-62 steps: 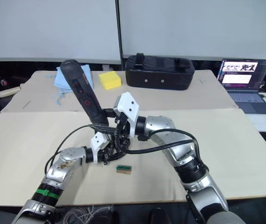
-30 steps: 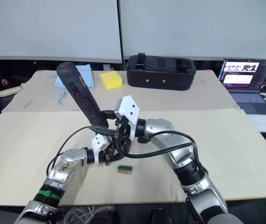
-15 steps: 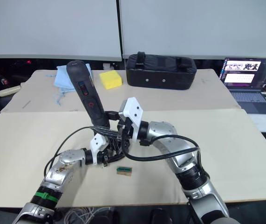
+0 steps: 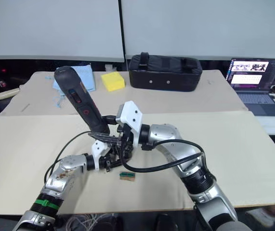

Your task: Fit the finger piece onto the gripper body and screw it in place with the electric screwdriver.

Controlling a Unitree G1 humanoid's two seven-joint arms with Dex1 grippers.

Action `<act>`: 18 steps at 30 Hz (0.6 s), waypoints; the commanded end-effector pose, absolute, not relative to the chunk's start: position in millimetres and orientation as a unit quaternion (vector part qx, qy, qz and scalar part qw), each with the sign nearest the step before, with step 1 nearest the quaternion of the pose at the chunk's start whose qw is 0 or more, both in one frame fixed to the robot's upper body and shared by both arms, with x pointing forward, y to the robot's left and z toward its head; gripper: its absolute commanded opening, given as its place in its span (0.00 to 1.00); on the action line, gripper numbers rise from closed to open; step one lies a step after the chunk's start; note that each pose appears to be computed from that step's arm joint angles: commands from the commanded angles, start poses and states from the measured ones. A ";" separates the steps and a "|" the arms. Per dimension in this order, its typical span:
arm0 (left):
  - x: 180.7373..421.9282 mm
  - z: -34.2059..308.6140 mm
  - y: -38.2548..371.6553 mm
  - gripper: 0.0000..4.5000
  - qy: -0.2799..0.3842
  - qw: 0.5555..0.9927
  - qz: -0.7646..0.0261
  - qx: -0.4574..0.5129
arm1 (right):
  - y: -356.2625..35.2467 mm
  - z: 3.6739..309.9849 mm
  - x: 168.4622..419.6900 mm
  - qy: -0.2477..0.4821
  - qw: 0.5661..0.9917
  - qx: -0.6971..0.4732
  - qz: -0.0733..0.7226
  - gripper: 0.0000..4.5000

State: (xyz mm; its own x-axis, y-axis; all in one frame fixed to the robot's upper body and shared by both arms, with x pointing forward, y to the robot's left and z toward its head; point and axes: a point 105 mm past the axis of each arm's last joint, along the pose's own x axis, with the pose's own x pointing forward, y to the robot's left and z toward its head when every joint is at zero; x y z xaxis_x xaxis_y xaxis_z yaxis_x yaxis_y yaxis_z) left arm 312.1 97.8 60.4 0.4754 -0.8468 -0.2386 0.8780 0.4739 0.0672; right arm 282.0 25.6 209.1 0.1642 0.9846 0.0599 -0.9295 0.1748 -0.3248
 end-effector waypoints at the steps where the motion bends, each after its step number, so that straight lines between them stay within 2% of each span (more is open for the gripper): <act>1: 314.4 82.2 95.9 0.51 0.043 0.847 -0.518 0.111 | 2.5 127.6 310.9 0.049 0.794 -0.155 0.586 0.43; 8: 316.4 92.5 91.3 0.51 0.020 0.848 -0.517 0.112 | 3.1 126.6 308.3 0.053 0.791 -0.152 0.591 0.43; 18: 319.3 97.1 89.7 0.51 0.011 0.851 -0.511 0.116 | -8.2 104.4 304.0 0.078 0.792 -0.137 0.589 0.43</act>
State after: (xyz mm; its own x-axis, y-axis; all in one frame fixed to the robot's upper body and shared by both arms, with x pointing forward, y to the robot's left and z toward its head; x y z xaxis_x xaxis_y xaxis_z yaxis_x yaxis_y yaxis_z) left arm 312.7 92.8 62.2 0.4719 -0.8509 -0.2309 0.8810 0.4652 0.0863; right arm 281.0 25.4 208.4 0.1566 0.9859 0.0596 -0.9307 0.1675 -0.3251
